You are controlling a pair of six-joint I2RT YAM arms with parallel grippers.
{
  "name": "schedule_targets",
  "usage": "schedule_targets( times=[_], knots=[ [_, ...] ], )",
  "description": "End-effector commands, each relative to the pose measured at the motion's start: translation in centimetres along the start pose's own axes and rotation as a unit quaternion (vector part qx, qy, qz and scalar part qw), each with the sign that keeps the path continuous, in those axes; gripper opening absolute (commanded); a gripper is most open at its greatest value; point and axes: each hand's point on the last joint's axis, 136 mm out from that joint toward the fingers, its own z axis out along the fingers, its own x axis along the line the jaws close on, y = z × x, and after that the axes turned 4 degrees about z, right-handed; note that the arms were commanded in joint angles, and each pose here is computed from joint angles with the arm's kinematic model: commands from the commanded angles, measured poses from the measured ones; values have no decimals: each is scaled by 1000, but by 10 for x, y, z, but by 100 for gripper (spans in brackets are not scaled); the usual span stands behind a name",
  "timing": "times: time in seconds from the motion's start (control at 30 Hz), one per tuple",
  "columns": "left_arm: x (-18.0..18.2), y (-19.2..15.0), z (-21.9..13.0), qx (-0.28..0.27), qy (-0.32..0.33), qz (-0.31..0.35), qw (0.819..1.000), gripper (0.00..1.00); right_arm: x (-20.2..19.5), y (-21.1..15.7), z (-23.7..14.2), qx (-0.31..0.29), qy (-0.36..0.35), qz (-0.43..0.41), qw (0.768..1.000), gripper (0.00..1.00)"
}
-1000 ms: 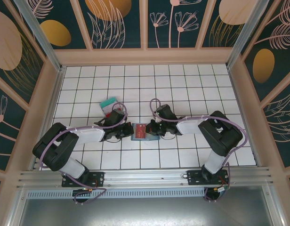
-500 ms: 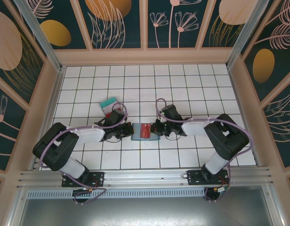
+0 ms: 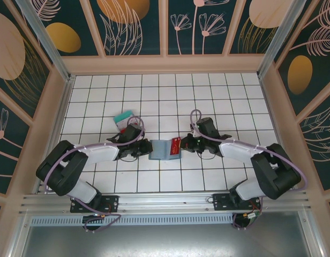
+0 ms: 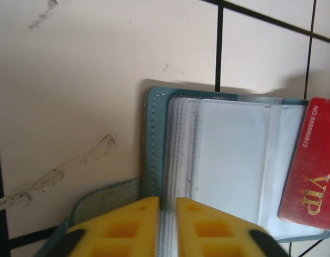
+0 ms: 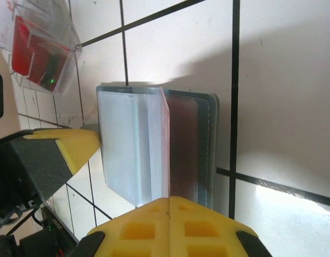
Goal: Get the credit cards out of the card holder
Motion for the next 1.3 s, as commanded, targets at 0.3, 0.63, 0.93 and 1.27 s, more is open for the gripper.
schedule_targets(
  times=[0.3,0.63,0.93,1.27],
  knots=[
    [-104,55,-53,-66,-182,-25,981,40,69,19,-50,-37,130,-69,989,0],
    [-143,67,-72,-67,-285,-39,955,35,108,23,-72,-35,240,-87,966,0],
    [-147,63,-74,-59,-302,-35,951,30,109,23,-73,-31,261,-78,962,0],
    [-158,65,-93,-73,-331,-23,940,0,100,22,-67,-27,250,-73,965,0]
  ],
)
